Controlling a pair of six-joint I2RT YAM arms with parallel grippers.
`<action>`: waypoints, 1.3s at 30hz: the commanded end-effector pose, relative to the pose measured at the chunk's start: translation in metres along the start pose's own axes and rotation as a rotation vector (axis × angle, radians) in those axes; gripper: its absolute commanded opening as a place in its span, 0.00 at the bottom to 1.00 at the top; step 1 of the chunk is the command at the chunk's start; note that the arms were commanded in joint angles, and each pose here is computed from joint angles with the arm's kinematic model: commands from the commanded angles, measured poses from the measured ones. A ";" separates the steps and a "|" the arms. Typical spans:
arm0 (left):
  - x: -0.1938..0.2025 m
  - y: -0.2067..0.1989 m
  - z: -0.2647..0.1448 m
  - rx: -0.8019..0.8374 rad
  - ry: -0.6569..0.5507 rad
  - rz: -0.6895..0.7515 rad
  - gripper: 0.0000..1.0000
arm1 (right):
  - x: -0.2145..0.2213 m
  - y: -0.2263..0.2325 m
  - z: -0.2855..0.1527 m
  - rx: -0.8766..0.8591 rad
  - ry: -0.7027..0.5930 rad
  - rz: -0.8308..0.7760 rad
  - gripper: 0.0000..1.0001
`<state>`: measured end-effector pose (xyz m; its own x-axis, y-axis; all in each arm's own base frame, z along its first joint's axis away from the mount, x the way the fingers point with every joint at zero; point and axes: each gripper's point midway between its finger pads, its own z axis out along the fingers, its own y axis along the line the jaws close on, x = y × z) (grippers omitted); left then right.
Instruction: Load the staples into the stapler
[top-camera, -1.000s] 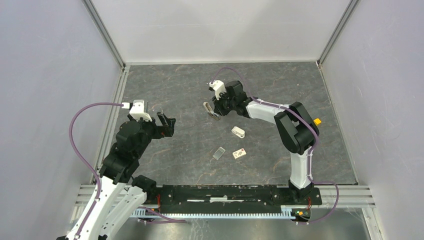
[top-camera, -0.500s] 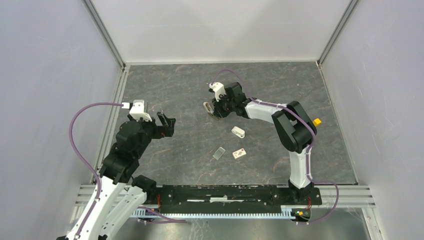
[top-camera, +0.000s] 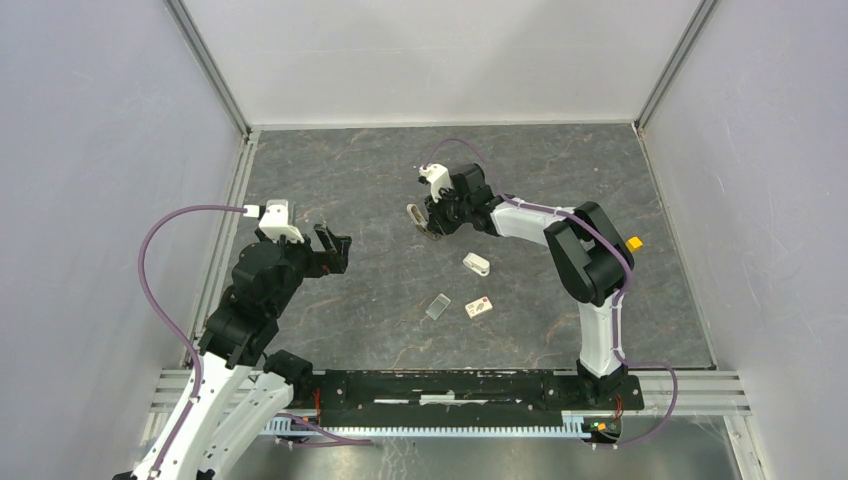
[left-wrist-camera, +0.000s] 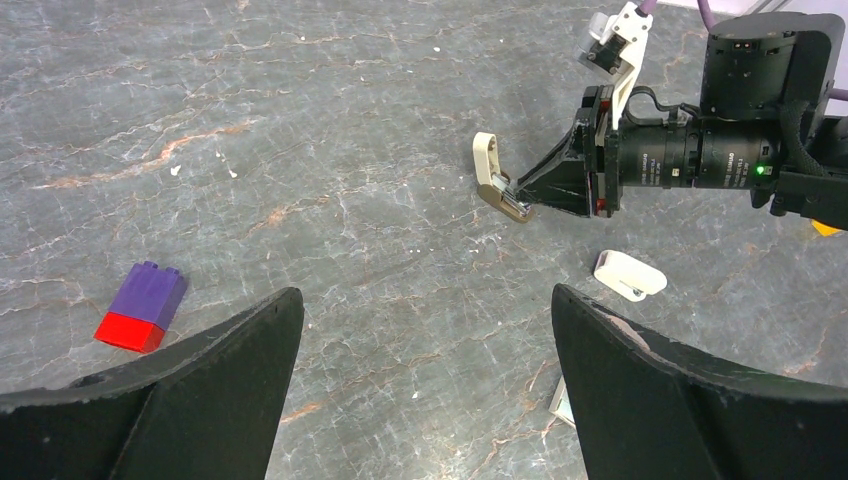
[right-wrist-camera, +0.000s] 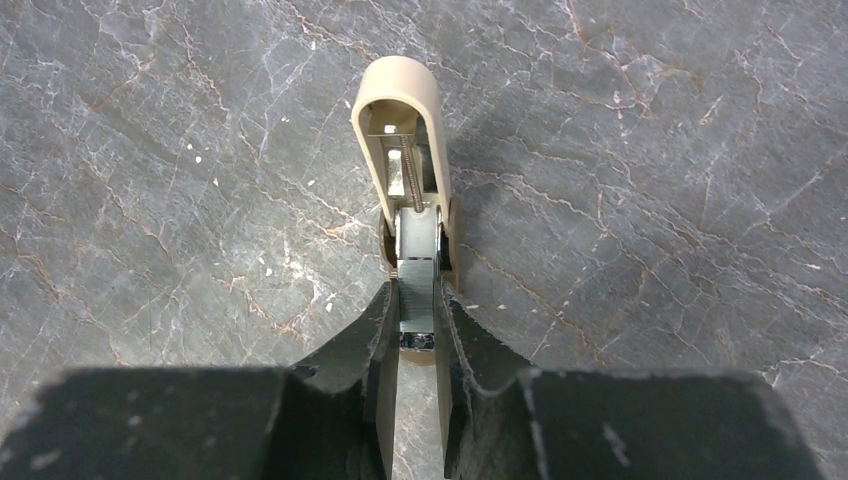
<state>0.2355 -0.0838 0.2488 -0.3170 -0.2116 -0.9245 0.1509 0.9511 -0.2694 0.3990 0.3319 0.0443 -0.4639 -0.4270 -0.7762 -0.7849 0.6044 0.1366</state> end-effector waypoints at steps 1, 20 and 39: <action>-0.010 0.002 0.000 -0.006 -0.033 0.056 1.00 | -0.020 -0.005 -0.001 -0.002 -0.045 -0.001 0.22; -0.010 0.003 -0.001 -0.009 -0.038 0.052 1.00 | -0.016 -0.003 0.000 -0.046 -0.042 0.026 0.22; -0.010 0.004 -0.001 -0.011 -0.042 0.051 1.00 | -0.009 -0.005 0.003 -0.041 -0.030 0.034 0.22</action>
<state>0.2353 -0.0838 0.2491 -0.3157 -0.2121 -0.9249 0.1513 0.9510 -0.2698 0.3983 0.3285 0.0385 -0.4973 -0.4079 -0.7657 -0.7800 0.5966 0.1888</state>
